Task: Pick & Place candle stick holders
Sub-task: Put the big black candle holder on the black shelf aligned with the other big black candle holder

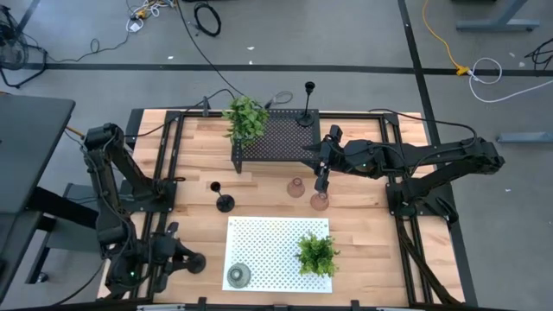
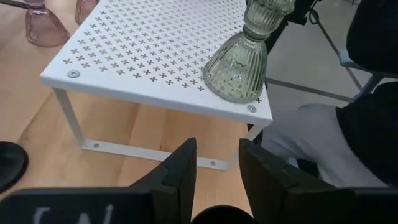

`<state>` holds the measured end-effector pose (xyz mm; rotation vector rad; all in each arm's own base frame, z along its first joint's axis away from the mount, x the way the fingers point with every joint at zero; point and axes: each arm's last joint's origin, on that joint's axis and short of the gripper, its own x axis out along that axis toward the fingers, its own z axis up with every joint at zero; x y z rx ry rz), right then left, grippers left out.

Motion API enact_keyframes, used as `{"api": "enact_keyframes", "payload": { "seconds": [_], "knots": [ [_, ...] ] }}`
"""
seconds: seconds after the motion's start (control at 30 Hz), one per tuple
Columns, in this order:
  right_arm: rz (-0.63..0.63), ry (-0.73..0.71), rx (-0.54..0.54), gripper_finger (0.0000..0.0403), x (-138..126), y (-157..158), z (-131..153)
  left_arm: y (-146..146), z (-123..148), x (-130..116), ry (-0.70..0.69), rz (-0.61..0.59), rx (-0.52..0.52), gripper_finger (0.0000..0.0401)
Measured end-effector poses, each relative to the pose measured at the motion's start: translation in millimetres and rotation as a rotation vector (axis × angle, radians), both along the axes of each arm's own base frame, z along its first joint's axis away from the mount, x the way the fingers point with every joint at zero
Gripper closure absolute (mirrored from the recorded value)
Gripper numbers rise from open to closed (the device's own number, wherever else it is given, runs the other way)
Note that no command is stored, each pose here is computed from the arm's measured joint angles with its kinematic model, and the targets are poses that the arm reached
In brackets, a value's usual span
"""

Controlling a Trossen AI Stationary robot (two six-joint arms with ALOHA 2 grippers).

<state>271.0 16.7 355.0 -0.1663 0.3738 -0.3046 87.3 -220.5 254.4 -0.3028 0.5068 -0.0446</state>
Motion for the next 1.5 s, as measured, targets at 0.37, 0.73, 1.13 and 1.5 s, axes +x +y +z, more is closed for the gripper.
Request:
{"api": "enact_keyframes", "payload": {
  "seconds": [0.37,0.73,1.13,1.5],
  "knots": [
    [0.000,0.005,-0.001,0.0234,-0.1,0.0,-0.5,1.9,0.3,0.7,-0.055,0.014,0.078,0.0287],
    [0.007,0.014,-0.017,0.0234,-0.2,0.0,-0.8,8.7,33.9,5.6,-0.249,0.120,0.136,0.0287],
    [0.129,0.026,0.026,0.0234,0.4,3.7,-1.9,33.7,140.8,36.6,-0.283,0.165,0.248,0.0287],
    [0.155,0.020,-0.014,0.0234,1.1,3.9,-0.3,79.3,199.4,71.5,-0.282,0.202,0.225,0.0287]
  ]
}}
